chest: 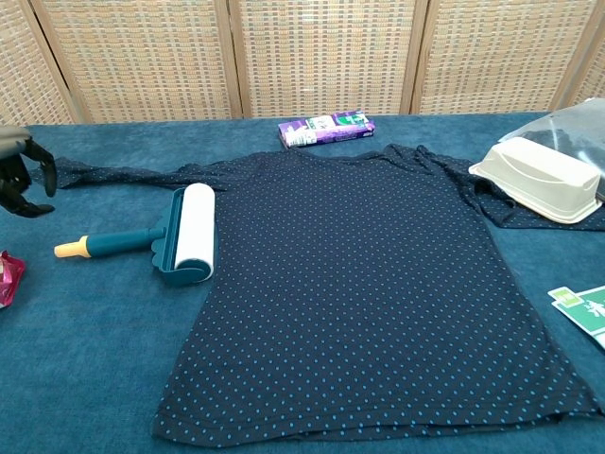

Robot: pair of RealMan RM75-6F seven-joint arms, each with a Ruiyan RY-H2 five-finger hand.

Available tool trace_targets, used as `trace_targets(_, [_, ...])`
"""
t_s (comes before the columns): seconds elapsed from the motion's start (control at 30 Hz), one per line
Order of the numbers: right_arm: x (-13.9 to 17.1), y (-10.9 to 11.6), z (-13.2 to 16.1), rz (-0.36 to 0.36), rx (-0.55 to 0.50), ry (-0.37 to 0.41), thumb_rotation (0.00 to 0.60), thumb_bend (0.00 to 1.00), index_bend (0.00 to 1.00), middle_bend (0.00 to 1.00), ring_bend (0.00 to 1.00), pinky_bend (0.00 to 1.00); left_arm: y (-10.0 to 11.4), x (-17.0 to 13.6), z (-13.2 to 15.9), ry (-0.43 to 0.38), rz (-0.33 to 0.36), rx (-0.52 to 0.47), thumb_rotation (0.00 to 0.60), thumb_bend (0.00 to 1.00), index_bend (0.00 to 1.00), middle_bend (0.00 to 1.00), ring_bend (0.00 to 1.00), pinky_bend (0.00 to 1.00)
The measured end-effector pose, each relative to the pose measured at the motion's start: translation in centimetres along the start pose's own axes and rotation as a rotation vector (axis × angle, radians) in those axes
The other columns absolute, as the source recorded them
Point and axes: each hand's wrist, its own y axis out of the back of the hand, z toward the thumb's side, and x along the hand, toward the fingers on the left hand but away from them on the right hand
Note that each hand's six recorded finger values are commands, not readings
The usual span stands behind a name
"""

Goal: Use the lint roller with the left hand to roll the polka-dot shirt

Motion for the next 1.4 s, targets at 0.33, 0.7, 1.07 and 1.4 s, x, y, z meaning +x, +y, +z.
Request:
trace_targets(0.33, [-0.2,-0.2,-0.2,0.005,-0.002,-0.004,0.6,0.11,0.0,0.0,0.0,0.0,-2.2,1.8,3.1,-0.024,-0.069,0.034,0.6,0.31,0.39,0.86,0.7,0.69])
trace_targets(0.7, [-0.1,-0.2,0.0,0.001,-0.007,0.004,0.6,0.11,0.0,0.0,0.0,0.0,-3.3,1.9,4.4,-0.043,-0.1,0.05,0.6,0.31,0.4,0.86,0.7,0.69])
trace_targets(1.07, [-0.1,-0.1,0.0,0.0,-0.012,0.005,0.6,0.11,0.0,0.0,0.0,0.0,-4.3,1.9,6.1,-0.068,-0.117,0.058,0.6,0.33,0.44,0.86,0.7,0.69])
trace_targets(1.4, [0.0,0.2,0.1,-0.01,-0.018,0.01,0.6,0.11,0.0,0.0,0.0,0.0,-5.5,2.1,6.5,-0.06,-0.132,0.105,0.6,0.64,0.58,0.86,0.7,0.69])
